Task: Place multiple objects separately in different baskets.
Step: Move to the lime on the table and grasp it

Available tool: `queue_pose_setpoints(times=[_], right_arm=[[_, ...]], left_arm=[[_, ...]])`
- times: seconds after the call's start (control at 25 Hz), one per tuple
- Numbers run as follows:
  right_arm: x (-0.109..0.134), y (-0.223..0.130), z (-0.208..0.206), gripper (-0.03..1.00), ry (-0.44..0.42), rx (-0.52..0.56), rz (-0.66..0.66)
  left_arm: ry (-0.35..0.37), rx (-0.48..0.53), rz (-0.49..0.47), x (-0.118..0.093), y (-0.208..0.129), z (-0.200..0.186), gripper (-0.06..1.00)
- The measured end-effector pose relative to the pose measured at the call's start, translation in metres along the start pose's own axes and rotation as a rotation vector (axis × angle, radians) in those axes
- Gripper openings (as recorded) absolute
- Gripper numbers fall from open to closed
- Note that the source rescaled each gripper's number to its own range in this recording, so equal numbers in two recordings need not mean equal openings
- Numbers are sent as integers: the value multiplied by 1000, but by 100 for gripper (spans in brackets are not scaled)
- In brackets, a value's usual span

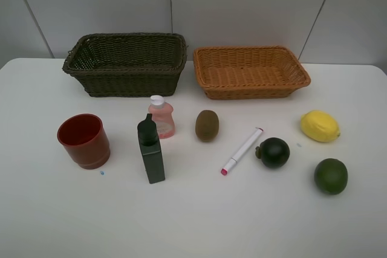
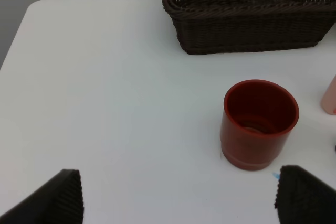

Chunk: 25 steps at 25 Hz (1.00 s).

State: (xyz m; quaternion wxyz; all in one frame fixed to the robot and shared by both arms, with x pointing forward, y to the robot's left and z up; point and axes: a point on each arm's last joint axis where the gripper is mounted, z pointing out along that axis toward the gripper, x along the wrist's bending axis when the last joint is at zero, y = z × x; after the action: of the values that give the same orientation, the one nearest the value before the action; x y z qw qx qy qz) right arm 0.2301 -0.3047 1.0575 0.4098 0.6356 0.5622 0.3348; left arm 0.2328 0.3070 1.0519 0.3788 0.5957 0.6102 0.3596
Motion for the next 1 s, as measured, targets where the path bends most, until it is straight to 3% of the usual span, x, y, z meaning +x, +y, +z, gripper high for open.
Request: queue_pose_setpoints(times=[1.0], right_arm=[[0,0,0,93,0,0,0]], left_arm=[[0,0,0,0,0,0,95]])
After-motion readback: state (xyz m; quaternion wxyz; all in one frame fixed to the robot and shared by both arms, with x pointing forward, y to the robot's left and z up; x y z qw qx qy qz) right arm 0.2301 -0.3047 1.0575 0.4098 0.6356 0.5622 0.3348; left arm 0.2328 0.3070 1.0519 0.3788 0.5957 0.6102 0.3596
